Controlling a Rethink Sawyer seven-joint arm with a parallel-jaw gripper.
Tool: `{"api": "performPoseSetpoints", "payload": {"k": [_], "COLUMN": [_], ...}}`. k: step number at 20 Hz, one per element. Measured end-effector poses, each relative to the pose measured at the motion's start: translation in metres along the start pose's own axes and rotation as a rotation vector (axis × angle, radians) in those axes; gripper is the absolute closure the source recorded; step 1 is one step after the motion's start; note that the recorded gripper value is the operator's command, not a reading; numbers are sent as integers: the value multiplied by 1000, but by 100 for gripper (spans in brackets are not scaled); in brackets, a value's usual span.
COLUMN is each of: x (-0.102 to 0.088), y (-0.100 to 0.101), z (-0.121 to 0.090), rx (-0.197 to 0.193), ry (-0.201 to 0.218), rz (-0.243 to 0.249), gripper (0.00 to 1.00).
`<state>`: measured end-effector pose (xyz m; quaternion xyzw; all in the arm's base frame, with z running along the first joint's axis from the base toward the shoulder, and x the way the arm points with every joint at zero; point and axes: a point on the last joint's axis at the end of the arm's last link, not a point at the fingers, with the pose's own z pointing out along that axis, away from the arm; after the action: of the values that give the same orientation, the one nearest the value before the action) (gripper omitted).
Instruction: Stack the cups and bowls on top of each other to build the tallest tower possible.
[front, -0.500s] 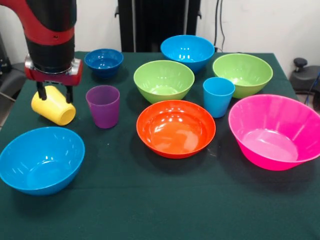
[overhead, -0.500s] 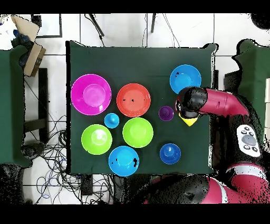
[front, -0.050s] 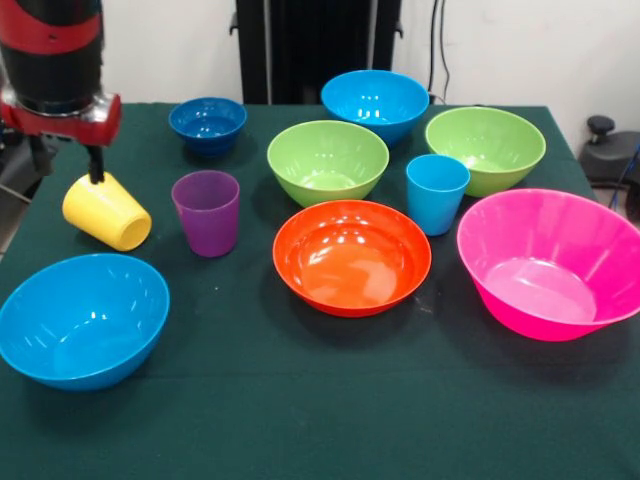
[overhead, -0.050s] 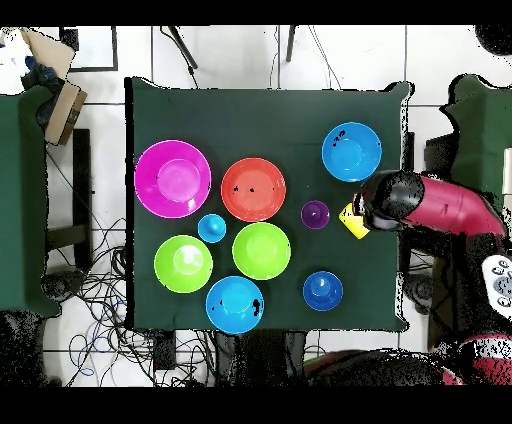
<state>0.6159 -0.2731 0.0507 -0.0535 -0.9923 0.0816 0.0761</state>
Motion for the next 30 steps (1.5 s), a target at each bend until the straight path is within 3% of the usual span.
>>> {"api": "performPoseSetpoints", "payload": {"k": [6, 19, 30], "x": [-1, -5, -6], "y": [-16, -17, 4], "z": [-15, -29, -27], "rx": [13, 30, 65], "ry": [-23, -42, -37], "rz": [20, 14, -54], "gripper": [0, 0, 0]}}
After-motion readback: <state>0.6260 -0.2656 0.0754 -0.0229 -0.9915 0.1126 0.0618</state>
